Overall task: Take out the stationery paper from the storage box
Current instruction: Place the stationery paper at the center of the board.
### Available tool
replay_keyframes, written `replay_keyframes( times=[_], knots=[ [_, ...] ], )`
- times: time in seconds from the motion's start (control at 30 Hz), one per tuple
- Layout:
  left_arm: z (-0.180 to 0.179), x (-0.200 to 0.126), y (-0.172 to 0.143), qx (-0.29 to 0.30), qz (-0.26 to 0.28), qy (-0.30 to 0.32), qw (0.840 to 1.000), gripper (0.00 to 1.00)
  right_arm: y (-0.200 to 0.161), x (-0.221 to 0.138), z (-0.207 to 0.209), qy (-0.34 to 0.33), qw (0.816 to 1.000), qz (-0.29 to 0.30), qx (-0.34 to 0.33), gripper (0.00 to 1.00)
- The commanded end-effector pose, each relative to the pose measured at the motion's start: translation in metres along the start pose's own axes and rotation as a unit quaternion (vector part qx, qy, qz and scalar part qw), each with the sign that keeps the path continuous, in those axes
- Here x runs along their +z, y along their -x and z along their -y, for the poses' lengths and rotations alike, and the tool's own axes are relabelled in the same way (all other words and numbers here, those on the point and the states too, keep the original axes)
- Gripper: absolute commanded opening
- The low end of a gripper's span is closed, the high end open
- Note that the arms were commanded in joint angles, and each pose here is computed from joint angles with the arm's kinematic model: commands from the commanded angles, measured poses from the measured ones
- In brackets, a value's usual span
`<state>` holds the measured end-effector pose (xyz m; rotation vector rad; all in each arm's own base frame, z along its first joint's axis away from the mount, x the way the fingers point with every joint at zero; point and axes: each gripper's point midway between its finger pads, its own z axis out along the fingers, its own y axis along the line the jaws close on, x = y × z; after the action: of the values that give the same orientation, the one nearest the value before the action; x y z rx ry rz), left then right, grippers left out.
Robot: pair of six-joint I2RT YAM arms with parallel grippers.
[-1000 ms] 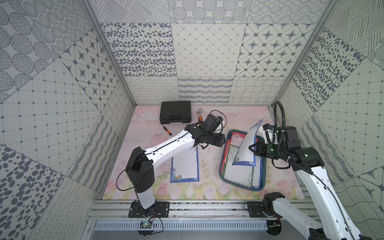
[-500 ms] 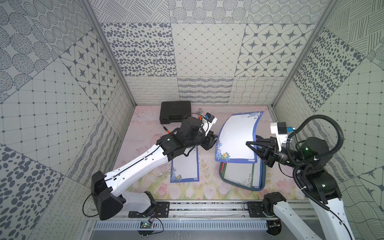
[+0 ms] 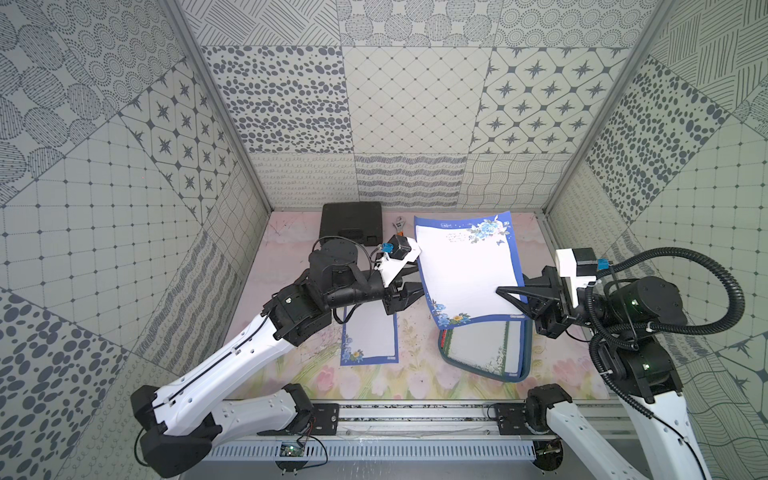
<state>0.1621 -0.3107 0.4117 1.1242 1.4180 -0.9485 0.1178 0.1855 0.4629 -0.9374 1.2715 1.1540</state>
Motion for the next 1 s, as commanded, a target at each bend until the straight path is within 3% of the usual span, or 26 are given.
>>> replay_keyframes(
  times=[0.0,0.37,0.53,0.97],
  knots=[
    [0.031,-0.023,0.015,0.071,0.03,-0.057,0.995,0.53,0.023,0.0,-0.011,0.021,0.998,0.022,-0.054,0.0],
    [0.052,-0.076,0.043,0.085,0.109,-0.044,0.989,0.56,0.054,0.005,-0.018,0.047,0.994,0.063,-0.079,0.0],
    [0.052,-0.069,0.059,0.072,0.132,-0.062,0.987,0.6,0.066,0.013,-0.024,0.069,0.989,0.1,-0.084,0.0],
    [0.06,-0.05,0.085,0.064,0.16,-0.125,0.977,0.6,0.086,0.023,-0.064,0.166,0.972,0.128,-0.109,0.0]
  ],
)
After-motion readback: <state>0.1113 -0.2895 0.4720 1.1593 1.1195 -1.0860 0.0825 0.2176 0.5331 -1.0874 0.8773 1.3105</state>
